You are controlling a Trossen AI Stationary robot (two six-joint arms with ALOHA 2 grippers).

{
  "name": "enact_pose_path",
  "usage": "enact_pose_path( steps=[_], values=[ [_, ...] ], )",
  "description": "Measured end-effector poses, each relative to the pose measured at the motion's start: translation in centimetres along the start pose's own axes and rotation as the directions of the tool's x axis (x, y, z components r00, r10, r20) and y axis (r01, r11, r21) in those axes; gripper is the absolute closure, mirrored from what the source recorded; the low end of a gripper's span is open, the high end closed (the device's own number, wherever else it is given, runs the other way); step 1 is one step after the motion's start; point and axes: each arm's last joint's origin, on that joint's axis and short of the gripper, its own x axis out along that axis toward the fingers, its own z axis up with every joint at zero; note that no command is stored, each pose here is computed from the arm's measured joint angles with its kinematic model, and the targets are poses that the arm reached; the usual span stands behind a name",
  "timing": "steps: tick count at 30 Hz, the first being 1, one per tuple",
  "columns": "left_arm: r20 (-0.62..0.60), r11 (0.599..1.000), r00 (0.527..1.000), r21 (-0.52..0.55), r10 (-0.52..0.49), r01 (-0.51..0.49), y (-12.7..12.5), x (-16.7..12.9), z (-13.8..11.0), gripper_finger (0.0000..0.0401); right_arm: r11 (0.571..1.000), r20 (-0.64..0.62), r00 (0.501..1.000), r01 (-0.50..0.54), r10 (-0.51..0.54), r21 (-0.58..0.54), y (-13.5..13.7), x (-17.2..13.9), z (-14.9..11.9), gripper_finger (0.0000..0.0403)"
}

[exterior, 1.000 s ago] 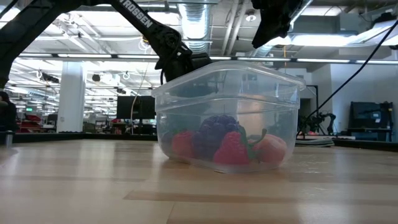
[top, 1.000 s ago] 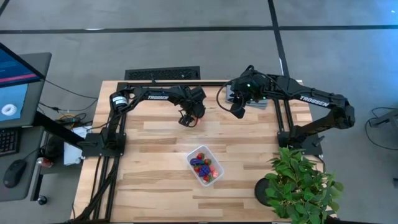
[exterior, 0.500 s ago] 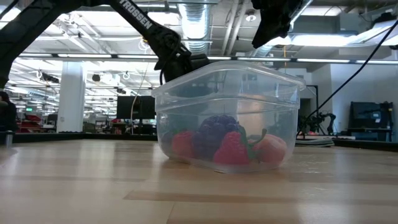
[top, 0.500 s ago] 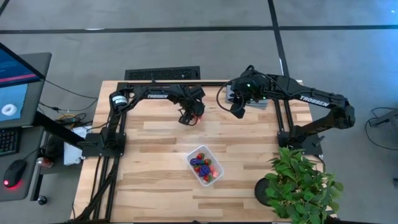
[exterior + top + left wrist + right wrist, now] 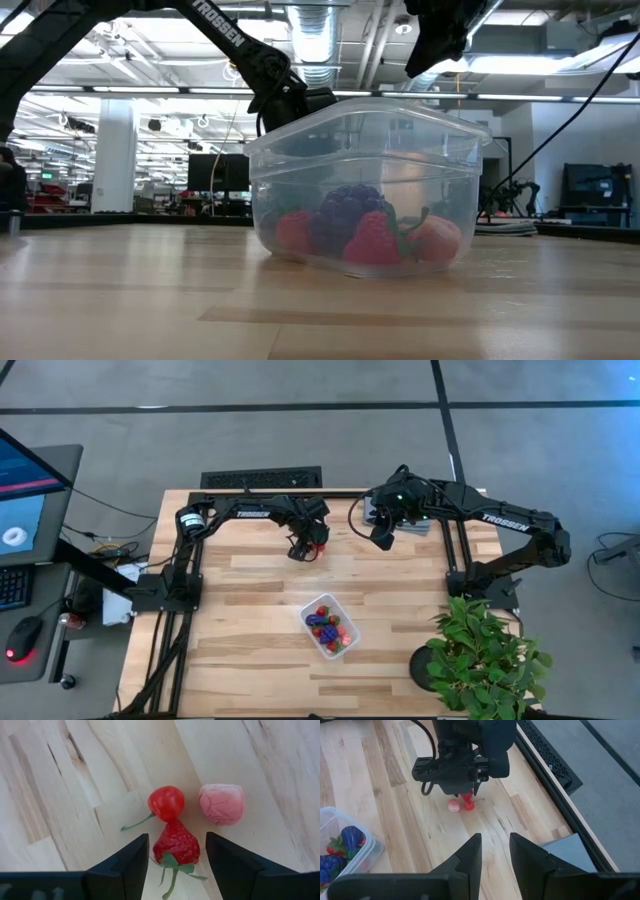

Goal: Pick and placing Produce into tupperware
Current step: Put the red strawberry into the transparent bin

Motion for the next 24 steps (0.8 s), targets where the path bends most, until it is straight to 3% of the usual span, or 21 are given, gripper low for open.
enact_pose_path(
  steps=[24],
  values=[
    [-0.002,0.996,0.999,-0.069,-0.048,0.048,-0.29,-0.01,-0.23,0.0213,1.000,0.000,1.000,0.000,0.000,0.000,0.01,0.00,0.00,0.0280]
  ],
)
